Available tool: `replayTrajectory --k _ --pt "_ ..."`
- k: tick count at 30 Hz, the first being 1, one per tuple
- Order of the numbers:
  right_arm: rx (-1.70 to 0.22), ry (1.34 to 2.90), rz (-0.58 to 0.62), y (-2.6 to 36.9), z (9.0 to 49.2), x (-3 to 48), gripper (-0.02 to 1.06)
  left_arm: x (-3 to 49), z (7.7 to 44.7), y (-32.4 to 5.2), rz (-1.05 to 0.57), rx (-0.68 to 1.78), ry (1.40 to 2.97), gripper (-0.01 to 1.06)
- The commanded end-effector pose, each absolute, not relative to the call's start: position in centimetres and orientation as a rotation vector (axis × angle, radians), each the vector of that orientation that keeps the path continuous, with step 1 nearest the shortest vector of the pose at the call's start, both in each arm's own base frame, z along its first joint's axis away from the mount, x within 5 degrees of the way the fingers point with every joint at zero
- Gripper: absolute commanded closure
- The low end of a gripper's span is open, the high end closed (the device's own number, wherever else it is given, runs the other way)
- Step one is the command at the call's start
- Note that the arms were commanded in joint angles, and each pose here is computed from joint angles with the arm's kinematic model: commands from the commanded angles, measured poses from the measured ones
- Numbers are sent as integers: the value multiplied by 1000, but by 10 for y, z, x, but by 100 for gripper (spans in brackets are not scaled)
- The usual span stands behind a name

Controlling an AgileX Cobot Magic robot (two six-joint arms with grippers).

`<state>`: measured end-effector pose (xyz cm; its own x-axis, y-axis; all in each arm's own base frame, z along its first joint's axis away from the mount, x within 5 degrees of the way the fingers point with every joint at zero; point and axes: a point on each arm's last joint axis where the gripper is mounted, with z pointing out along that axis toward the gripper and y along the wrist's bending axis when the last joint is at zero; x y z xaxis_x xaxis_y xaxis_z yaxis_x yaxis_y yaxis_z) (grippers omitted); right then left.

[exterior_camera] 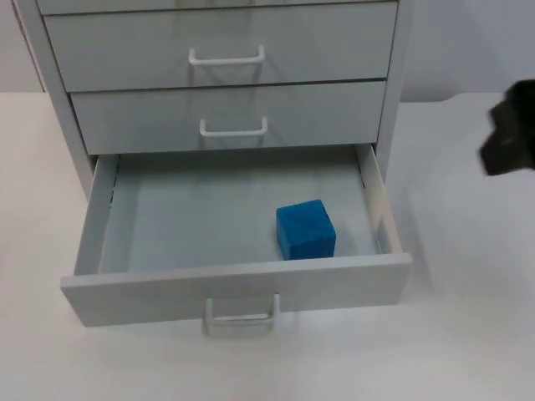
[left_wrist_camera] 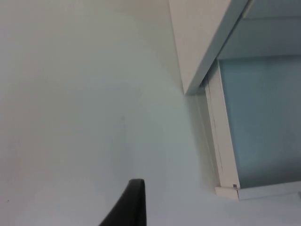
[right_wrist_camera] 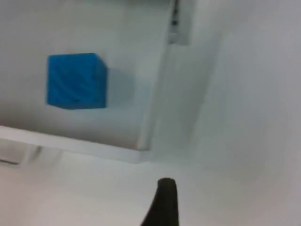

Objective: Open the drawer with the left hand, place the block into the drawer with the right hand, then close the drawer with the left hand.

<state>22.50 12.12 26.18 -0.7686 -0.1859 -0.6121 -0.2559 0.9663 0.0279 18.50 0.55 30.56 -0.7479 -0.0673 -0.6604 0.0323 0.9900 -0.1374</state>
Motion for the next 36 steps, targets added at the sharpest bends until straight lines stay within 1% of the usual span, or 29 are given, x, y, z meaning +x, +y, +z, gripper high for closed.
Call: replayTrajectory --k 1,5,6,9,11,12,14,19,28,29,30,32,33,34,35,36 --pt "-302 2463 129 108 268 223 34 183 305 5 -191 -28 2405 0" --pt "-225 2464 60 73 283 219 34 183 305 5 -195 -31 2404 0" --pt "-225 2464 60 73 283 219 34 183 305 5 -195 -31 2404 0" --pt "-161 2448 54 54 294 212 34 183 305 5 -198 -32 2403 0" --pt "-186 2446 72 47 301 204 34 183 305 5 -198 -32 2403 0" --pt "-186 2446 72 47 301 204 34 183 305 5 -198 -32 2403 0" --pt "-259 2456 85 46 303 198 34 183 306 4 -200 -19 2401 0" --pt "-288 2448 162 51 305 195 34 184 306 1 -231 29 2392 0" --pt "-291 2435 166 51 306 195 34 182 307 -6 -306 87 2389 1" --pt "-292 2438 166 51 305 195 34 182 307 -9 -315 104 2386 3" --pt "-288 2443 175 52 305 195 34 182 307 -13 -324 129 2386 8" --pt "-284 2446 183 52 305 195 34 181 307 -25 -350 225 2382 23" --pt "-284 2446 183 52 305 195 34 181 307 -25 -350 225 2382 23" --pt "-284 2446 183 52 305 195 34 180 307 -32 -362 283 2375 35" --pt "-284 2448 183 52 305 194 34 178 307 -41 -367 381 2364 55" --pt "-285 2453 183 52 305 194 34 177 307 -47 -364 454 2352 67"
